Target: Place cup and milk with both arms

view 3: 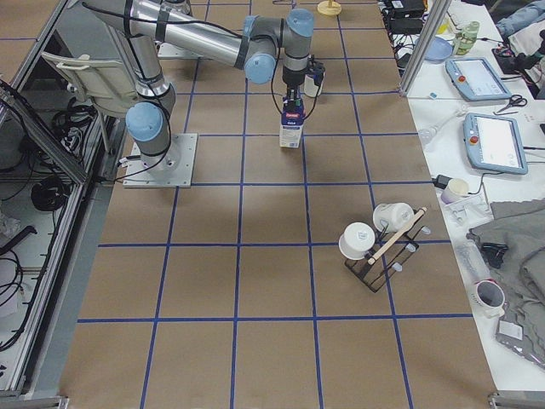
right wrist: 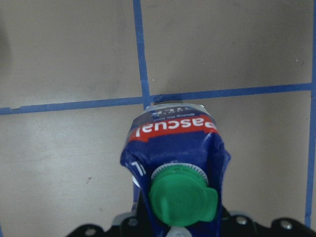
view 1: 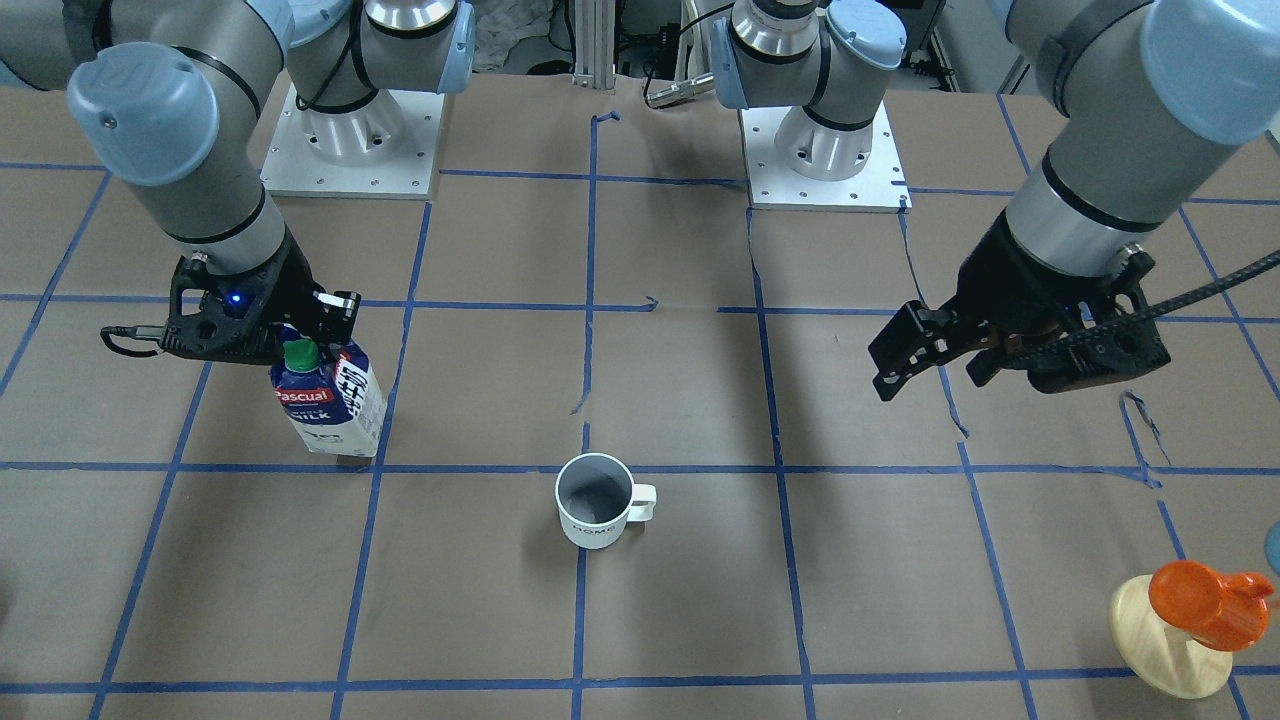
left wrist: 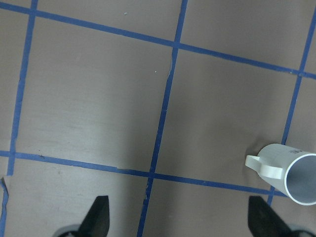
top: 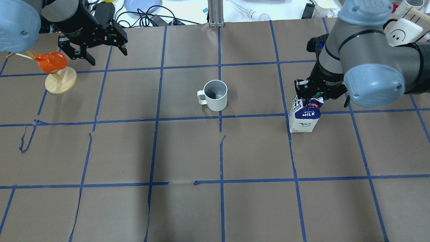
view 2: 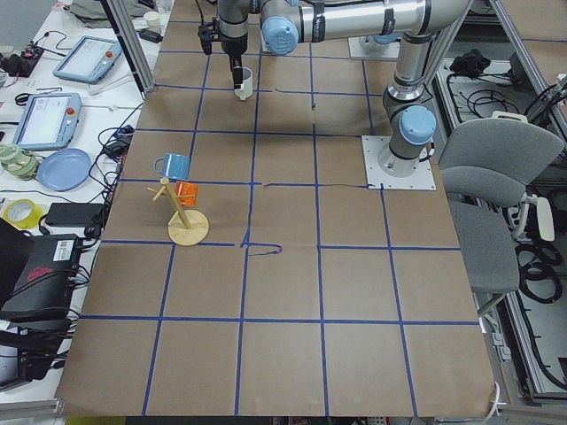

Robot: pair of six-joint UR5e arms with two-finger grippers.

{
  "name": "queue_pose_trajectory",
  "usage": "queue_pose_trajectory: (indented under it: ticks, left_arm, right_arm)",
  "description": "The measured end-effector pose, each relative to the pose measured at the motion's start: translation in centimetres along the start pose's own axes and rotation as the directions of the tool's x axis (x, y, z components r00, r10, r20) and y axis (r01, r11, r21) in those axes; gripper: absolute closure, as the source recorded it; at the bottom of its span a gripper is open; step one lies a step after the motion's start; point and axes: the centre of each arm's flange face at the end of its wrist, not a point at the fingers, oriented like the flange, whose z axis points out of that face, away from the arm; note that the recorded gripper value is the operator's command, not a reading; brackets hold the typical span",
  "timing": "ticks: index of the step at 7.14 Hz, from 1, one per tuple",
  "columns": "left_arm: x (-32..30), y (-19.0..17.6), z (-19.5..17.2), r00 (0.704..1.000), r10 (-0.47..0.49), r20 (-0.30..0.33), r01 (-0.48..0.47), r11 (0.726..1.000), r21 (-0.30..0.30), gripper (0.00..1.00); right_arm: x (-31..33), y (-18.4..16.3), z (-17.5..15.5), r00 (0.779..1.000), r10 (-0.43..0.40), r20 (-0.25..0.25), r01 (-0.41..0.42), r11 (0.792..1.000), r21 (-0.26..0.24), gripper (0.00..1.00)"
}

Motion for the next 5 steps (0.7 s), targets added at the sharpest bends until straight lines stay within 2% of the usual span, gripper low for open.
queue_pose_trajectory:
  ticks: [2, 5]
  left_arm:
    - [-1.2, 0.0, 0.6, 1.0, 0.013, 0.007, -0.013, 1.0, -0.015, 0.0]
    - [-0.2, 1.5, 1.3, 0.991, 0.108, 0.079, -0.105, 0.994, -0.039, 0.0]
  right_arm:
    - [-4.0, -2.6, -2.0, 0.999, -0.013, 0.043, 0.012, 1.0, 0.024, 0.85]
    - [-12.9, -2.3, -2.2, 0.997, -0.013, 0.077, 0.012, 1.0, 0.023, 0.85]
